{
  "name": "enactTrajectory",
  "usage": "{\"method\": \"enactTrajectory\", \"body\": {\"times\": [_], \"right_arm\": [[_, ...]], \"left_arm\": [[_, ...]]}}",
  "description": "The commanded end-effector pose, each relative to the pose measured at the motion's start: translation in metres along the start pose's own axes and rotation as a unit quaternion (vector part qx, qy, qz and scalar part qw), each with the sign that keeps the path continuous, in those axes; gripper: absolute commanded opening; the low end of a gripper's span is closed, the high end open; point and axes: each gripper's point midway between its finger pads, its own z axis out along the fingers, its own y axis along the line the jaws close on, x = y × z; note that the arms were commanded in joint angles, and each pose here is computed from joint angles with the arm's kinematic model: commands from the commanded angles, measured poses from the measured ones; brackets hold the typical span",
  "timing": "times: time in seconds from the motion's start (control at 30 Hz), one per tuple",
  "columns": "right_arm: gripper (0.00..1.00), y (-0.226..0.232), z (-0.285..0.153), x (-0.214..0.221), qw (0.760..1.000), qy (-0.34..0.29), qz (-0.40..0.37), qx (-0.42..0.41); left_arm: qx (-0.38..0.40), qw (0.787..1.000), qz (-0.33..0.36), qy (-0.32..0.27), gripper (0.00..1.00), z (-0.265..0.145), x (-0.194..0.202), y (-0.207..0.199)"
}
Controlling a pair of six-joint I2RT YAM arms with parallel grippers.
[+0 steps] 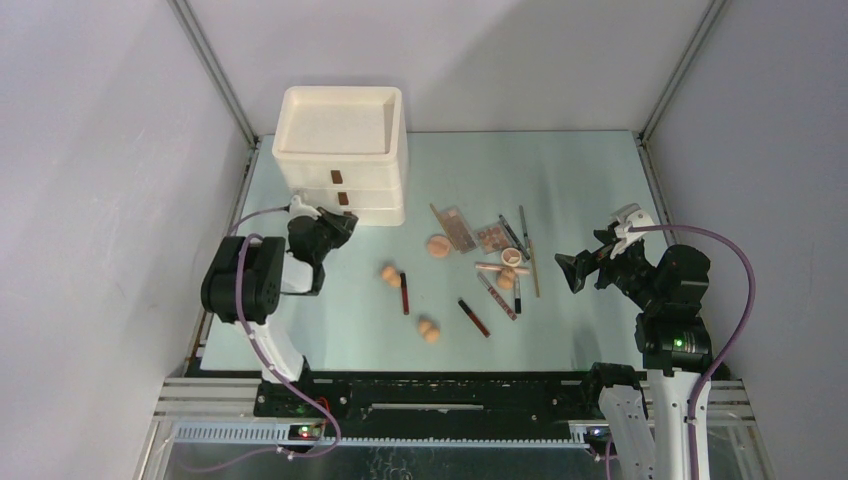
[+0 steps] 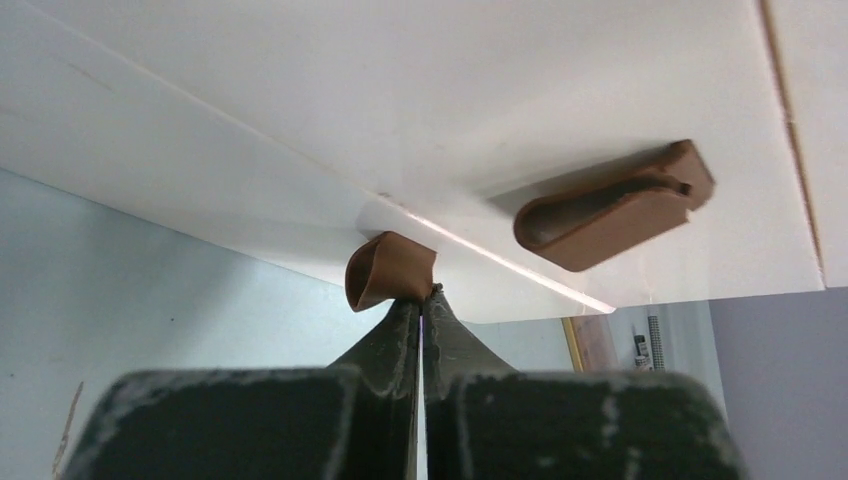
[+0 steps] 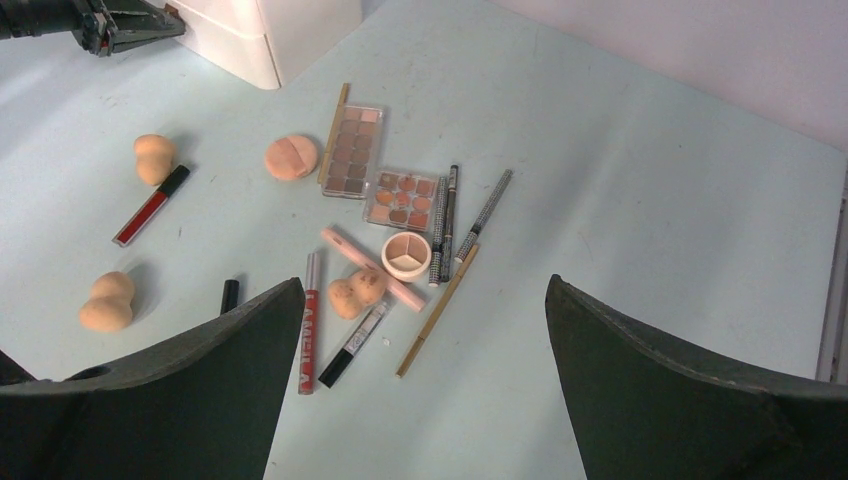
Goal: Organize the makeup
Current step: Open the drawer in the storage box.
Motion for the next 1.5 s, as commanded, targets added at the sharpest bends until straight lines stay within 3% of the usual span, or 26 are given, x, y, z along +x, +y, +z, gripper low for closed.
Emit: {"method": "enactTrajectory", "body": {"times": [0.0,0.3,0.77,1.0,1.07,1.17,1.27,1.47], "right_arm": [[1.0,0.0,-0.001,-0.002,1.0,-0.004,-0.007,-0.002],[1.0,0.0,-0.001,-0.001,1.0,-0.004,-0.007,-0.001],[1.0,-0.001,-0.005,-0.004,1.0,-0.01,-0.009,0.004],[1.0,-0.002,-0.006,-0.005,1.0,-0.013,-0.012,0.006],[1.0,-0.002,-0.006,-0.005,1.0,-0.012,-0.012,0.006],[1.0,-0.001,-0.006,-0.005,1.0,-0.013,-0.012,0.004],[1.0,0.001,-0.007,-0.006,1.0,-0.015,-0.013,0.001],[1.0,0.003,-0.007,-0.006,1.0,-0.016,-0.014,-0.002]], "left_arm": [[0.039,0.998,0.021,-0.046,0.0,-0.013,-0.028,-0.023],[0.052,0.997,0.052,0.018,0.0,-0.034,-0.003,-0.027],[0.085,0.969,0.108,0.205,0.0,-0.089,0.066,-0.024],[0.096,0.958,0.151,0.226,0.01,-0.112,0.062,-0.035],[0.105,0.958,0.171,0.206,0.09,-0.113,0.052,-0.042],[0.118,0.959,0.194,0.167,0.32,-0.11,0.035,-0.055],[0.132,0.956,0.229,0.131,0.43,-0.105,0.016,-0.067],[0.16,0.935,0.295,0.119,0.7,-0.109,-0.005,-0.091]]}}
